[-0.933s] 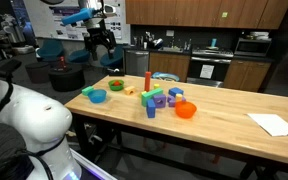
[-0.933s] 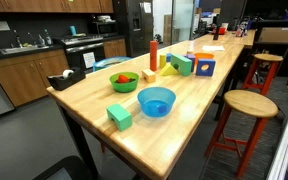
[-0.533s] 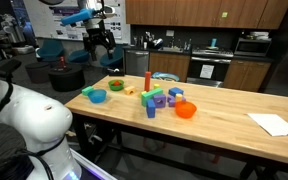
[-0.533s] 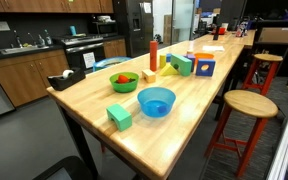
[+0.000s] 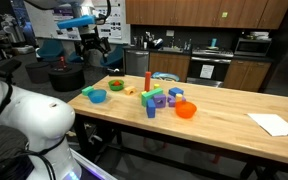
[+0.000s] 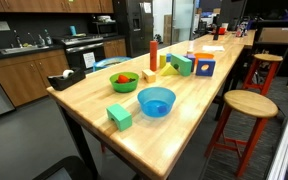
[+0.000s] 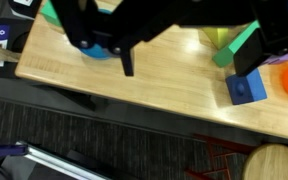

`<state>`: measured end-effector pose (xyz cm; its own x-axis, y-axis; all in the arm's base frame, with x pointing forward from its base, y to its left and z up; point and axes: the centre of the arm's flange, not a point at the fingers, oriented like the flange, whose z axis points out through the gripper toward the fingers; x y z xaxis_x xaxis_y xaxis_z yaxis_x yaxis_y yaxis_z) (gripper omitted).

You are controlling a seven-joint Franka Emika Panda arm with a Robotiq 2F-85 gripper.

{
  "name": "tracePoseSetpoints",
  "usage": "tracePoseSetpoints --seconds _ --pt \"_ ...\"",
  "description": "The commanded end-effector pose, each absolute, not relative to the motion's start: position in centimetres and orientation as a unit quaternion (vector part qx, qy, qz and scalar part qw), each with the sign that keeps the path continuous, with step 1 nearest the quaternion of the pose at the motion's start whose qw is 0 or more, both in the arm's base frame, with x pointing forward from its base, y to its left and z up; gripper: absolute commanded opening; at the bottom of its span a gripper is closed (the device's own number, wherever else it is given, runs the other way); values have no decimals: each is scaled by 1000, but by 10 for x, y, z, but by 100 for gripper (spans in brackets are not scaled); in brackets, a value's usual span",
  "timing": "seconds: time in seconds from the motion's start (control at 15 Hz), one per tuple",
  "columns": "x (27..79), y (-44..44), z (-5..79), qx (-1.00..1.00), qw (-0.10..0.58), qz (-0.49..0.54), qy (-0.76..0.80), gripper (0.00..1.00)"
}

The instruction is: Move the green block to the right

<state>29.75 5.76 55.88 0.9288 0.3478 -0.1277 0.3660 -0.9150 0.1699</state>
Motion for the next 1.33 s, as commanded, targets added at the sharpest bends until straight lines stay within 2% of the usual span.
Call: tracePoseSetpoints --seconds 0.0,0.27,0.67,0.73,1.07,1.27 --pt "302 61 535 967 73 -52 238 100" --pt "307 72 507 949 57 -57 305 100" --pt "323 73 492 932 124 -52 335 100" --pt "314 76 490 934 105 -63 336 100" --pt "318 75 490 933 112 -56 337 100" --pt "318 83 486 920 56 -43 385 100"
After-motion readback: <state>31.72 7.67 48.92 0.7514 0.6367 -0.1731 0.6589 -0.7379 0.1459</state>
